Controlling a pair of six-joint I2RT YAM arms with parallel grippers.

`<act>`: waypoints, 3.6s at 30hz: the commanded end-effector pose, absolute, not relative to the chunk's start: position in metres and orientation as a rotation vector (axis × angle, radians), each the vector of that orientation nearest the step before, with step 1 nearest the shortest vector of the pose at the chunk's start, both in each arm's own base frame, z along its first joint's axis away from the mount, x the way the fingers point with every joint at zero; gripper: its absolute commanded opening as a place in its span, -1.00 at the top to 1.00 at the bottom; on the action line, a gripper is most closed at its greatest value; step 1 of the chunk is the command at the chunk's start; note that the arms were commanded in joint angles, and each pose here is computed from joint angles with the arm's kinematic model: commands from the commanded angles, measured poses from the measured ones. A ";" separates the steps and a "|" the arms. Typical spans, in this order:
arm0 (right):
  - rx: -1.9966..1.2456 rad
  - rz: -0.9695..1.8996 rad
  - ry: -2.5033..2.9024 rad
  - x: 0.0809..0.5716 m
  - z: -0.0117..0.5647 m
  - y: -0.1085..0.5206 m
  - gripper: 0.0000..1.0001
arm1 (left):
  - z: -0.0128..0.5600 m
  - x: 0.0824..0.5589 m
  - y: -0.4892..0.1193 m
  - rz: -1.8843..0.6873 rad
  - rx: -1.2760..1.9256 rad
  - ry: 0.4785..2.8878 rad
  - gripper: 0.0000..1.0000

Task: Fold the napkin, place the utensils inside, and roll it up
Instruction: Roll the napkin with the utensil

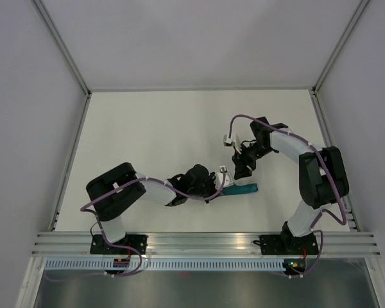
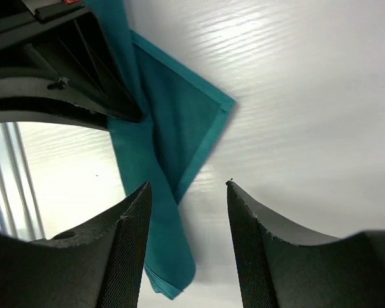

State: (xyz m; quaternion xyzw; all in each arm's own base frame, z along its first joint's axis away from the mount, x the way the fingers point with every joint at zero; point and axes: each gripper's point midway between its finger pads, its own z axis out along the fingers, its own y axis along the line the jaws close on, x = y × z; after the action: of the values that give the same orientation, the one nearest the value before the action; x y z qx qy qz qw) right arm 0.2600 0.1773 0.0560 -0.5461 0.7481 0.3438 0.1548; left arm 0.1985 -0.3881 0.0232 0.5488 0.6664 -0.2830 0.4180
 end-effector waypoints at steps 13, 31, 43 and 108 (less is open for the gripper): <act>-1.518 0.627 1.798 0.249 0.081 0.156 -0.21 | -0.019 0.172 -0.365 -1.163 1.318 2.191 0.95; -1.744 0.469 1.613 0.209 0.040 0.194 -0.28 | -0.037 0.185 -0.356 -1.400 1.091 2.481 0.95; -1.797 0.375 1.594 0.210 0.026 0.200 -0.28 | -0.043 0.189 -0.355 -1.411 1.051 2.560 0.95; -1.836 1.220 2.137 0.224 -0.003 0.197 0.65 | 0.092 0.220 -0.358 -0.353 1.126 1.373 -0.18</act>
State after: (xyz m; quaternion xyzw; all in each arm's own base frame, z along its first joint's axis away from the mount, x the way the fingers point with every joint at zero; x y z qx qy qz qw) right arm 0.2288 0.2075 0.0150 -0.5832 0.6992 0.4085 0.0639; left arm 0.2105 -0.3427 0.0816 0.4427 0.6479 -0.2162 0.5809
